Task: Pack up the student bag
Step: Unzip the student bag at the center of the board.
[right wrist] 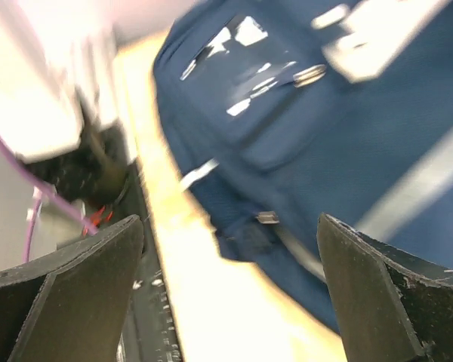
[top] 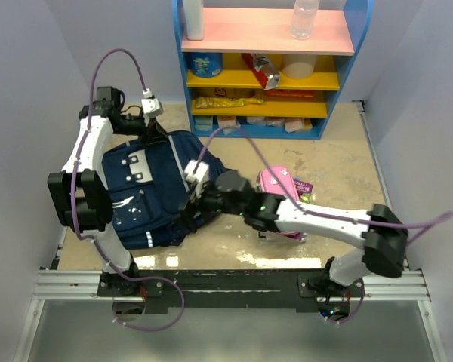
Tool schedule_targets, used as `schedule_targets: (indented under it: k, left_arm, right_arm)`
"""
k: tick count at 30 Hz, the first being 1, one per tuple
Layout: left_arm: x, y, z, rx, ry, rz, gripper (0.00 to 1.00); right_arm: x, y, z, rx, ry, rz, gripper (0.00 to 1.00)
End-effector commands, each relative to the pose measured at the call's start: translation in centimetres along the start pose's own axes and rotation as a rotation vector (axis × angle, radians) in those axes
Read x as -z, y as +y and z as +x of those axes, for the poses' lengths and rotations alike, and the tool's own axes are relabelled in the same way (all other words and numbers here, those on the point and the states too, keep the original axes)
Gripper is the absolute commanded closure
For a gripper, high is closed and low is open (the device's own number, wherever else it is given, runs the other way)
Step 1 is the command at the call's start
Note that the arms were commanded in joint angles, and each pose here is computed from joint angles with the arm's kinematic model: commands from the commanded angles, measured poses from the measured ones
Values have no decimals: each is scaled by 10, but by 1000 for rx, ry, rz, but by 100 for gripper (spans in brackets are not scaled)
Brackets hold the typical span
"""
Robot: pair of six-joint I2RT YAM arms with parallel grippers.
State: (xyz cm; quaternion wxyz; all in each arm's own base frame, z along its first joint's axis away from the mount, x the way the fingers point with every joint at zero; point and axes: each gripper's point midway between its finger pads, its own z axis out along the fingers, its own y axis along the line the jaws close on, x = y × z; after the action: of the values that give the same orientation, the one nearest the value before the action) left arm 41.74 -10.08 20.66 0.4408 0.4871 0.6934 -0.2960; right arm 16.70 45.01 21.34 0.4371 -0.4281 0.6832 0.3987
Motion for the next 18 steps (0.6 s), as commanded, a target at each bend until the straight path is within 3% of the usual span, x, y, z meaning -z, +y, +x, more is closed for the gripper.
schedule_targets:
  k: [1,4,8,13,17,18]
  left_arm:
    - [16,-36,-35,-105,-156,182,100]
    - [21,-44,-35,-180,-188,172,100]
    - [17,-47,-31,-144,-209,191,100]
    - [7,-49,-24,-100,-210,218,100]
    - [-11,-59,-5,-42,-162,274,99]
    - [-13,-61,-3,-22,-149,282,91]
  right_arm:
    - [52,-67,-43,-101,-112,222,1]
    - [96,-122,-46,-152,-120,491,1]
    - [153,-166,-26,-240,-60,774,1]
    - [206,-178,10,-318,30,998,1]
    - [232,-177,33,-391,48,1064,1]
    - [240,-178,43,-435,50,1107,1]
